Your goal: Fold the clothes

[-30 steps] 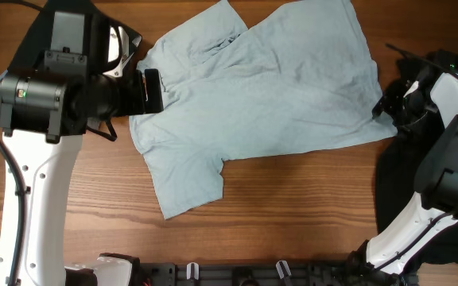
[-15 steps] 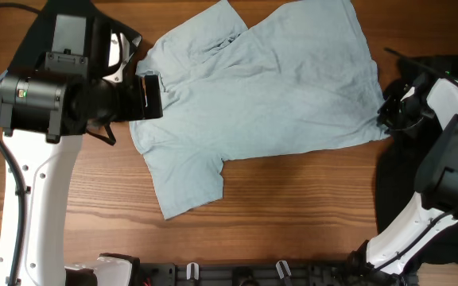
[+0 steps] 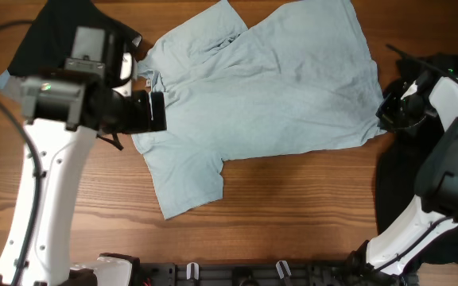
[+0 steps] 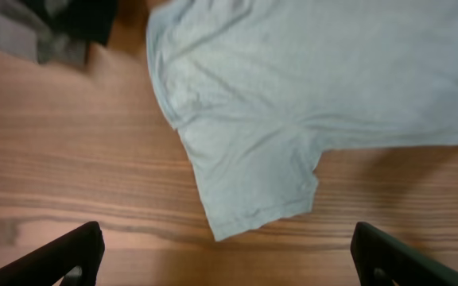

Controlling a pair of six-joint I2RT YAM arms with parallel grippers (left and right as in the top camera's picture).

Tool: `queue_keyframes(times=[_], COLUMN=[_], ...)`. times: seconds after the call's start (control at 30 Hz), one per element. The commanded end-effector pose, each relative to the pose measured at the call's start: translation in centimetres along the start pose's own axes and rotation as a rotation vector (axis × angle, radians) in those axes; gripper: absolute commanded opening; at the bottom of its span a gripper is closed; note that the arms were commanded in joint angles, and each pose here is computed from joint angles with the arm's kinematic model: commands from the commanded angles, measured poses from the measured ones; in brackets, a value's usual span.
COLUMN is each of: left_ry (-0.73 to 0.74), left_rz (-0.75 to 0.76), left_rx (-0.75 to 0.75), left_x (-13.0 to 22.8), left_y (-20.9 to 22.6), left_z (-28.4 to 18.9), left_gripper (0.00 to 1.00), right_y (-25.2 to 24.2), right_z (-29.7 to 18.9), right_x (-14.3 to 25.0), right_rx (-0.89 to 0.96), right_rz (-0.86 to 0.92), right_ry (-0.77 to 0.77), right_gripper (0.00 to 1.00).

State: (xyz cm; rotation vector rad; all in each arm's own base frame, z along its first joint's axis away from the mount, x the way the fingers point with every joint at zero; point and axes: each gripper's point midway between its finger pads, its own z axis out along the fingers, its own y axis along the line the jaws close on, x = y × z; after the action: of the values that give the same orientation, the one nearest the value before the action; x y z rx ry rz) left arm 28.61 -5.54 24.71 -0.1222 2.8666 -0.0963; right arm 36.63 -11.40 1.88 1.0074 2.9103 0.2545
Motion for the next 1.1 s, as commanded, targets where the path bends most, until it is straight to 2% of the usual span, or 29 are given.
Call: queue_keyframes(times=[0.0,0.2,0.33,0.43,0.53,0.6,0.63,0.77,0.83,0.9,0.93,0.97,1.0,1.07], left_ry=[0.116,0.261,0.374,0.401,0.389,0.382,0.373,0.343,0.323,0.327,0.339,0.355,0.376,0.401], left_rz=[-0.082,-0.178,-0.246,-0.282,-0.310,-0.327,-0.326,-0.321,-0.328,-0.399,-0.435,-0.456,-0.479,-0.512], left_rx=[0.003,-0.017,-0.055,-0.017,0.039,0.105,0.112,0.112,0.120,0.106,0.096,0.090,0.075,0.054], left_x=[2.4,7.7,12.7,14.8,15.8,15.5,15.4,14.7,14.2,14.2,14.4,14.7,15.2,15.7], left_y=[0.1,0.9,2.0,1.7,1.1,0.2,0.1,0.2,0.0,0.1,0.1,0.1,0.3,0.4], left_z=[4.4,13.0,16.6,18.7,20.6,21.0,21.2,21.5,21.7,21.8,21.9,21.9,21.8,21.8], left_gripper=[0.90,0.86,0.80,0.74,0.67,0.56,0.53,0.50,0.46,0.48,0.55,0.68,0.74,0.75], right_y=[2.2,2.4,2.4,2.4,2.4,2.4,2.3,2.3,2.3,2.3,2.3,2.3,2.2,2.2], right_z=[-3.9,-4.7,-4.7,-4.7,-4.7,-4.7,-4.7,-4.7,-4.7,-4.7,-4.7,-4.7,-4.7,-4.7], right_x=[-0.4,-0.2,-0.1,-0.1,-0.2,-0.1,-0.1,0.0,0.1,0.1,0.2,0.2,0.3,0.3], right_rx=[-0.092,-0.104,-0.103,-0.103,-0.104,-0.102,-0.102,-0.101,-0.101,-0.100,-0.100,-0.099,-0.097,-0.097], right_rz=[-0.028,-0.035,-0.054,-0.054,-0.053,-0.053,-0.053,-0.051,-0.050,-0.050,-0.049,-0.049,-0.049,-0.049], right_ry=[-0.067,-0.075,-0.074,-0.075,-0.075,-0.073,-0.072,-0.068,-0.066,-0.064,-0.062,-0.059,-0.055,-0.054], right_gripper=[0.04,0.04,0.05,0.04,0.04,0.04,0.04,0.04,0.04,0.04,0.04,0.04,0.04,0.04])
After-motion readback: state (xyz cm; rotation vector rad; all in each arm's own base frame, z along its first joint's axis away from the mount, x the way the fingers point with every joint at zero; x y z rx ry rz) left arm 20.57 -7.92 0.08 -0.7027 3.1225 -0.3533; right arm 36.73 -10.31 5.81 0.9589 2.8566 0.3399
